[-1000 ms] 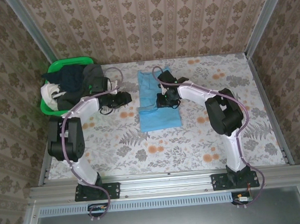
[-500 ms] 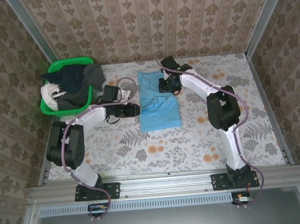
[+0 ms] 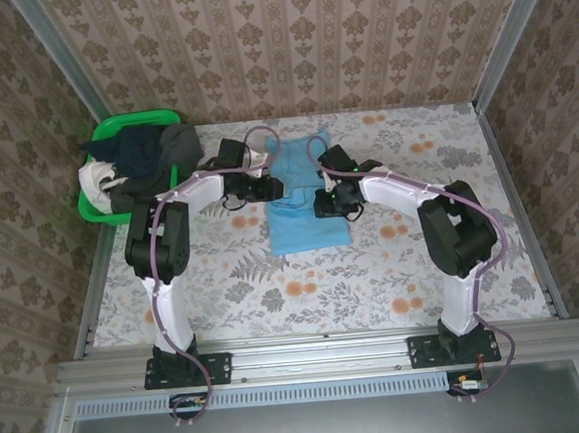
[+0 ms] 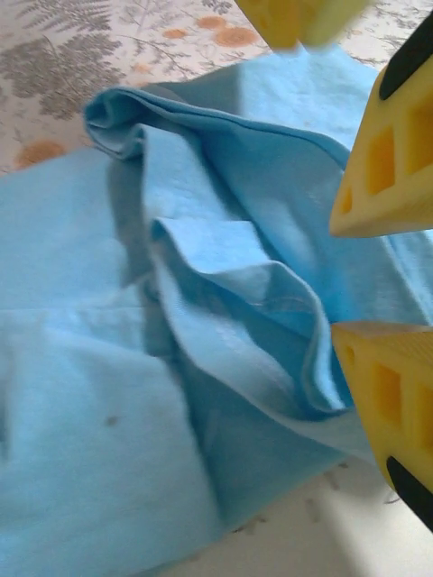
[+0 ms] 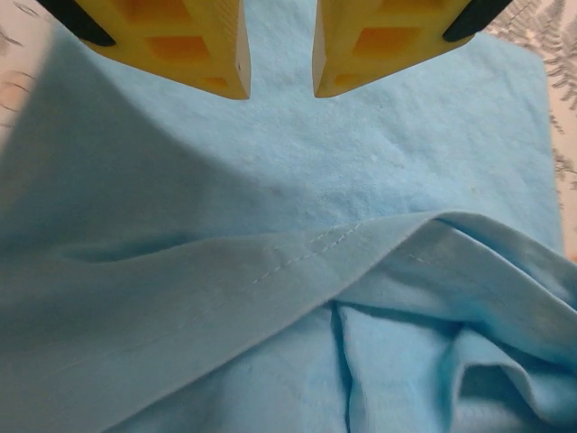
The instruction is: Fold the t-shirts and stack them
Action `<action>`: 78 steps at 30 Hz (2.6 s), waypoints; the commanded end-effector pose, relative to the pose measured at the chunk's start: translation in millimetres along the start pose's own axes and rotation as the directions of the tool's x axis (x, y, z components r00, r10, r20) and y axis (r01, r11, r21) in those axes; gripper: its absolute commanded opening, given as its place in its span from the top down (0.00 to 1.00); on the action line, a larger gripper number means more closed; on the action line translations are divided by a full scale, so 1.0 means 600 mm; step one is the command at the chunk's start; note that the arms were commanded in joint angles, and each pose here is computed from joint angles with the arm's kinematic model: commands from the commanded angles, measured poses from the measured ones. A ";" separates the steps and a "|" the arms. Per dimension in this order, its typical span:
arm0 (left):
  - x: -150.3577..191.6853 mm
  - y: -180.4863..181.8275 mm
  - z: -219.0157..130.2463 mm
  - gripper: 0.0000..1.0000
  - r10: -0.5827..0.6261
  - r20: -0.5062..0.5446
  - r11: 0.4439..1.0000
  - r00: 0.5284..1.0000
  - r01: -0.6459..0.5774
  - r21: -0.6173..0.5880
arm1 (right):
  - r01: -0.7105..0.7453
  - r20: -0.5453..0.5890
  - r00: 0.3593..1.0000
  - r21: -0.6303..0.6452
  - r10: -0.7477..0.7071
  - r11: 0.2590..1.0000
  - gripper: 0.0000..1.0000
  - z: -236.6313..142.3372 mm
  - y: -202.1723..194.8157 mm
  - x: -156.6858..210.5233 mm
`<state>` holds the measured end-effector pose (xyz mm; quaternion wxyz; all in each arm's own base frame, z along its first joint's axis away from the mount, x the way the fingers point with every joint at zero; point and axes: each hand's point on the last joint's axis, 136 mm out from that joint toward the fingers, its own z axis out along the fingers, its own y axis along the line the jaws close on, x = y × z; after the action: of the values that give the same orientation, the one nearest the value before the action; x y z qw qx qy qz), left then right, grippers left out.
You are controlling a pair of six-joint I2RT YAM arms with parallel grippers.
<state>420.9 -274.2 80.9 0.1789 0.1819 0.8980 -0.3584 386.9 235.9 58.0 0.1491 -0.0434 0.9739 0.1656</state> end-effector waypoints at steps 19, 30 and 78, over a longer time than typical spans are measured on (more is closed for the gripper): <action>0.034 0.027 -0.067 0.53 -0.061 0.114 0.990 0.992 0.074 -0.117 | -0.058 0.025 0.998 0.073 0.056 0.996 0.68 0.057 -0.032 -0.146; 0.129 -0.013 -0.051 0.51 -0.086 0.075 0.983 0.994 0.097 -0.159 | -0.051 0.085 0.995 0.061 0.045 0.997 0.60 -0.051 -0.033 -0.061; 0.177 -0.002 -0.064 0.46 -0.099 0.084 0.957 0.991 0.118 -0.266 | -0.032 0.098 0.995 0.113 0.021 0.993 0.99 -0.043 -0.044 0.064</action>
<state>322.8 -219.7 59.1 0.2127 0.0932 0.9436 -0.2361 349.5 192.0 54.8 0.1799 -0.0068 0.9799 0.0859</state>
